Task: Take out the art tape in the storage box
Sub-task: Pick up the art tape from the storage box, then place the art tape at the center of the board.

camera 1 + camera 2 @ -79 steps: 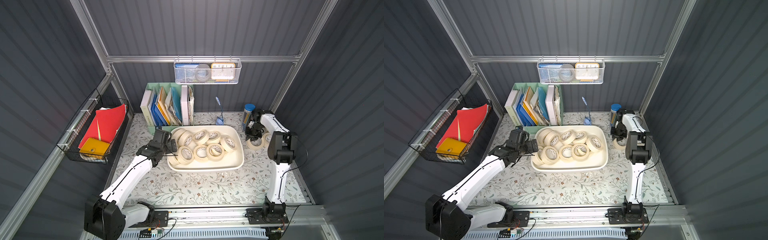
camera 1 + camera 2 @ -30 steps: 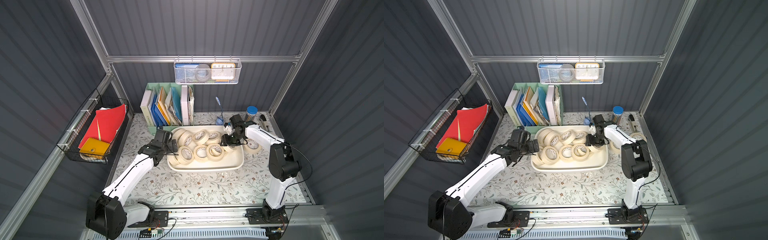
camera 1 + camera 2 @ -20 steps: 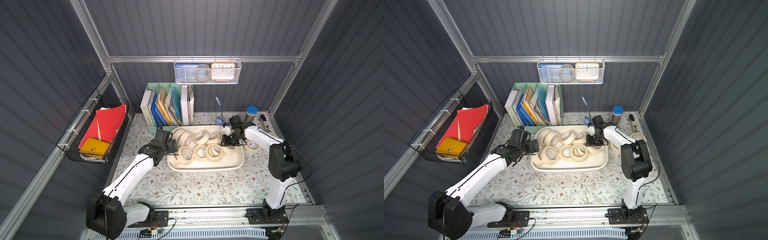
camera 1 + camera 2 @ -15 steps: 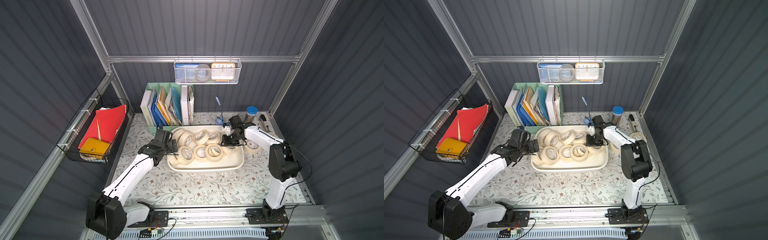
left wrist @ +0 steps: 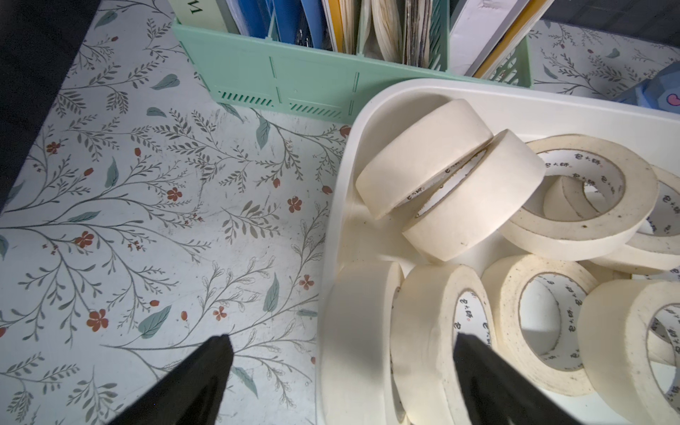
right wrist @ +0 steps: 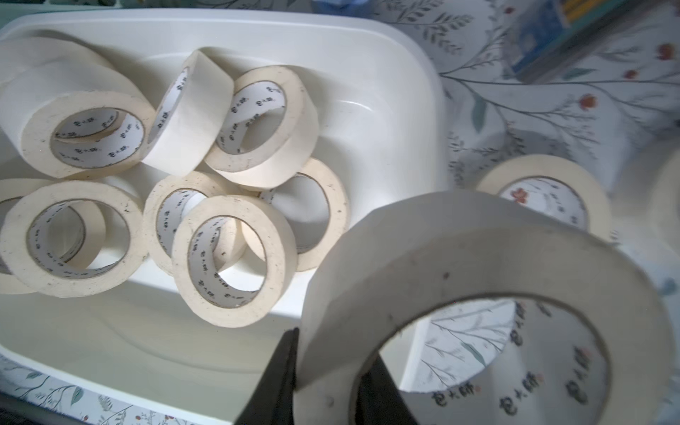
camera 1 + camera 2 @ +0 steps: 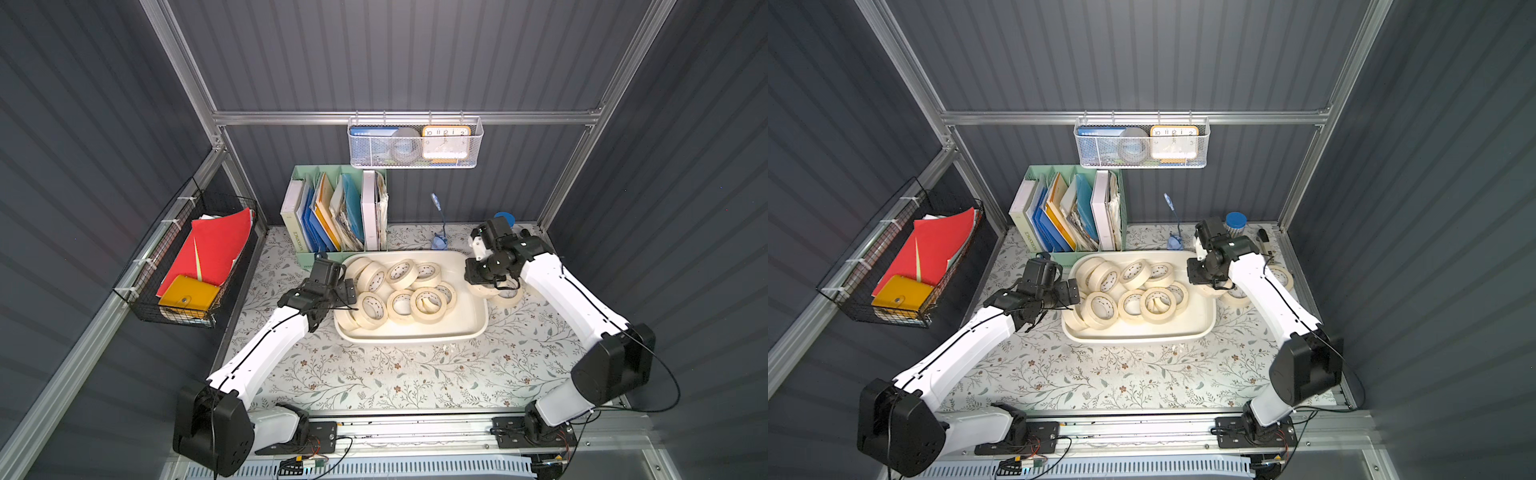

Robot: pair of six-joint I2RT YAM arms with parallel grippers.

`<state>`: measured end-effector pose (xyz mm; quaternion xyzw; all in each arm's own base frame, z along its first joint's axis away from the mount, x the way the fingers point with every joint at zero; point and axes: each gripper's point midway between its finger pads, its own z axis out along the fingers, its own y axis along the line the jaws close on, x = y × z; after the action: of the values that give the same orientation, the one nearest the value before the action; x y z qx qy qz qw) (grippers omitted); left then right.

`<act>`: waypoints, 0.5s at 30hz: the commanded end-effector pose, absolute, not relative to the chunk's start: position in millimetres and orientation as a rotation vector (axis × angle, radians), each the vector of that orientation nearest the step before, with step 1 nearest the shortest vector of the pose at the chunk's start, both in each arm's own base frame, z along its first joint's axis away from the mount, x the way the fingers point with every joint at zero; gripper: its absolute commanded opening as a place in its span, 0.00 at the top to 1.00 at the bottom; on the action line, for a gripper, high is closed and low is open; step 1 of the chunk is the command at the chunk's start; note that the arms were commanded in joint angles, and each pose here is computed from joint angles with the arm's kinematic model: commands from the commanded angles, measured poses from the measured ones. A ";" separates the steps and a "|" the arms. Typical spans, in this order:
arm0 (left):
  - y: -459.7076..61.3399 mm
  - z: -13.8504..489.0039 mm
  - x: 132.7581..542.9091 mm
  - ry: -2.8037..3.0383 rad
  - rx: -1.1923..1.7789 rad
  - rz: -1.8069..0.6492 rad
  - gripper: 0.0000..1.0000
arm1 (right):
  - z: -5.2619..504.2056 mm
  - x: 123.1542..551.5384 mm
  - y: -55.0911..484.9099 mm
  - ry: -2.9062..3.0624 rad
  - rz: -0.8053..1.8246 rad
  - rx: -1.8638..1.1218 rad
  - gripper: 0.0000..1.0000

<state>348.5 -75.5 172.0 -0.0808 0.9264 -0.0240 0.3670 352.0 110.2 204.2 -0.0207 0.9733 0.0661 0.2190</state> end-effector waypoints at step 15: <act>-83.7 163.1 347.6 2.379 -0.111 -0.053 0.00 | 103.4 278.6 -123.0 2.653 -0.139 1.079 1.00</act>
<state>351.7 -87.6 157.8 -0.0538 0.9304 -0.0312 0.3613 261.7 -109.2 107.3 0.3529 0.9279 -0.0533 0.1080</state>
